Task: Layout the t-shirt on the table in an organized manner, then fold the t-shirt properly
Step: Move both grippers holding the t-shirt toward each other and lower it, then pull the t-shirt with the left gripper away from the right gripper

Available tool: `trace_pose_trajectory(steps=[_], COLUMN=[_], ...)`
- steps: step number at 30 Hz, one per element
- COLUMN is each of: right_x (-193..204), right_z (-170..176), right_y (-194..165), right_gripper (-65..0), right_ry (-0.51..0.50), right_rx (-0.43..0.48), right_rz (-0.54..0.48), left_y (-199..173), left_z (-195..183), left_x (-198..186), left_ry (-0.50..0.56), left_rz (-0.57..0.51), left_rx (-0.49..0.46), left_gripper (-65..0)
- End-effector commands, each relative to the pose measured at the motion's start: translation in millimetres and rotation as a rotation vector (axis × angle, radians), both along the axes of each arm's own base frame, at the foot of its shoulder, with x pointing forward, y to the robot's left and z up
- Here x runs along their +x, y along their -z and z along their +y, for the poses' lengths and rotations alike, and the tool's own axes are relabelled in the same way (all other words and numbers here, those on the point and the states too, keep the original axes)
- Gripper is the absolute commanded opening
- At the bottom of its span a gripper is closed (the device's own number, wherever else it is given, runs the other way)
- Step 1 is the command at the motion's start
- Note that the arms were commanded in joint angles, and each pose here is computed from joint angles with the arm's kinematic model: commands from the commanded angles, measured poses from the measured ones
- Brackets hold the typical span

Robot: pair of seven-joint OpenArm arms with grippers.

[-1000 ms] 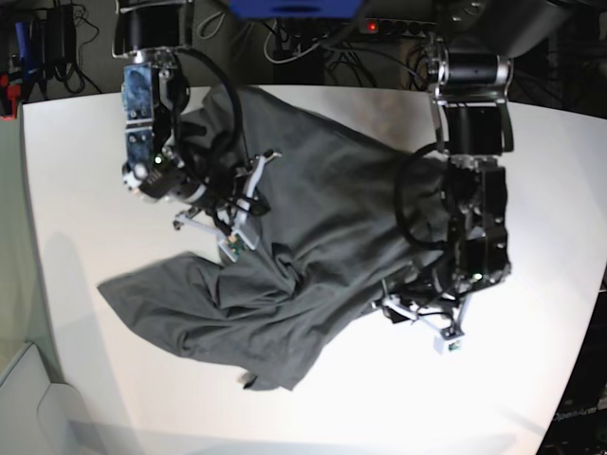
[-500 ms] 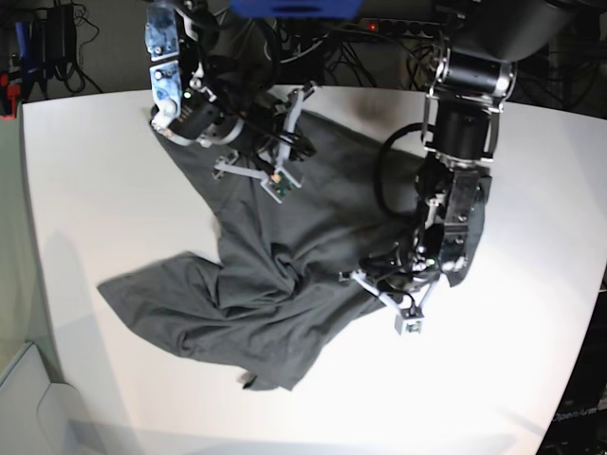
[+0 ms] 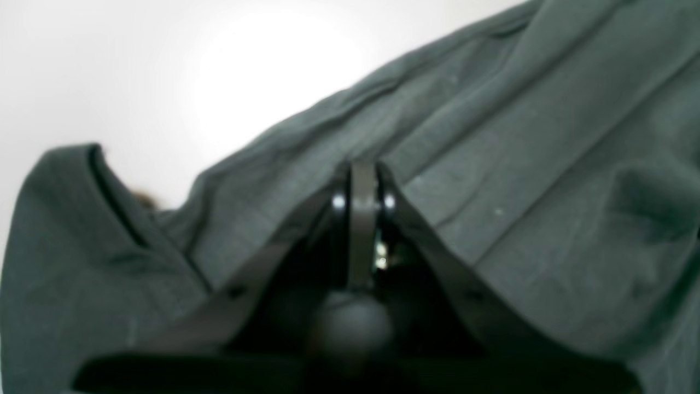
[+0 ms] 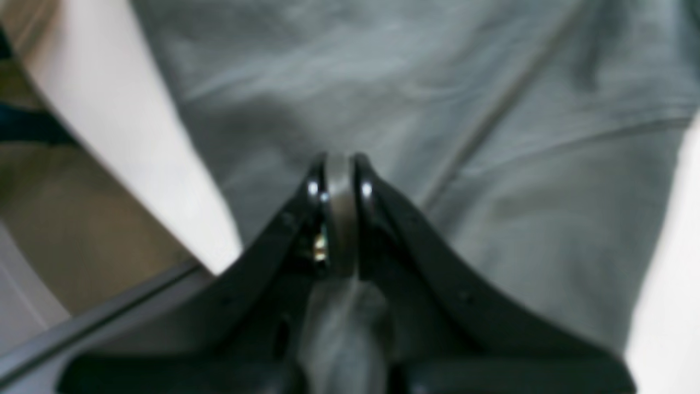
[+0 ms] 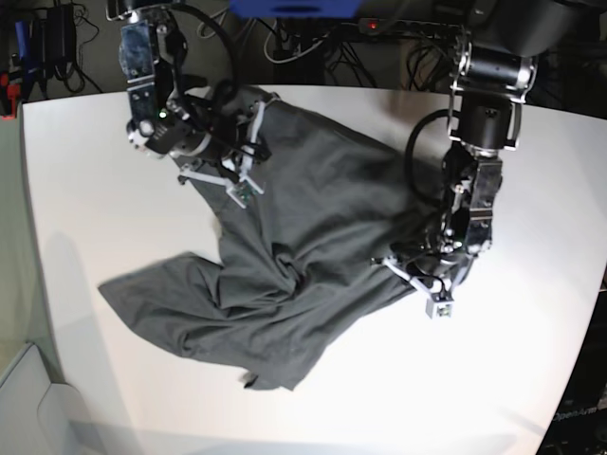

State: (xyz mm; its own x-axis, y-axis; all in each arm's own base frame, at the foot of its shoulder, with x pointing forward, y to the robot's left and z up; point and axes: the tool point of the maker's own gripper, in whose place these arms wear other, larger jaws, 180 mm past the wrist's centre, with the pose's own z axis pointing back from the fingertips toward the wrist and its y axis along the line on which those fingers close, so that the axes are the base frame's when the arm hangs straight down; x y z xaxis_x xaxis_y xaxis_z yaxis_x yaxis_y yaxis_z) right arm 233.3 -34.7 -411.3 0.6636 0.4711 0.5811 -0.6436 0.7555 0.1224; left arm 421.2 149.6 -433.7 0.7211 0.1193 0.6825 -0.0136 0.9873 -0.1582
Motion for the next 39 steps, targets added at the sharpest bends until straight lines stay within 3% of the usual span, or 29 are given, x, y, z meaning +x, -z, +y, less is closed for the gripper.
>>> trace_pose_trajectory(steps=[1, 7, 13, 17, 21, 25, 28, 33, 39], right_x=[9.2, 39.8, 70.6, 99.0, 132.1, 151.1, 154.2, 149.7, 114.4], right_z=[-12.3, -54.9, -59.7, -59.3, -37.2, -1.3, 30.7, 40.0, 22.0], right_y=[-0.3, 24.1, 31.5, 31.2, 12.9, -9.2, -21.4, -57.7, -70.4], right_gripper=[-65.0, -65.0, -65.0, -65.0, -65.0, -65.0, -65.0, -65.0, -65.0], right_ry=[0.026, 0.121, 0.141, 0.153, 0.15, 0.086, -0.006, -0.038, -0.05], right_rx=[-0.014, -0.048, -0.028, -0.013, 0.046, 0.082, 0.079, 0.094, 0.019], right_rz=[-0.011, 0.042, 0.038, 0.048, 0.003, -0.045, -0.071, -0.202, -0.239], left_y=[19.0, 25.5, 3.0, -0.4, -8.4, -36.2, -78.9, -125.5, -115.4], left_z=[18.5, 47.2, 76.2, 85.7, 93.4, 85.4, 76.9, 59.1, 16.1], left_x=[-21.3, -47.6, -69.6, -98.2, -126.6, -140.0, -135.9, -113.0, -51.7], left_ry=[-0.014, -0.043, -0.13, -0.156, -0.181, -0.191, -0.195, -0.174, -0.08], left_rz=[0.11, 0.126, 0.051, 0.1, 0.135, 0.087, -0.019, -0.161, -0.14], left_rx=[0.038, 0.071, 0.057, 0.05, 0.043, 0.026, 0.018, -0.006, -0.077], left_gripper=[-64.8, -64.8, -64.8, -64.8, -64.8, -64.8, -64.8, -64.8, -64.8])
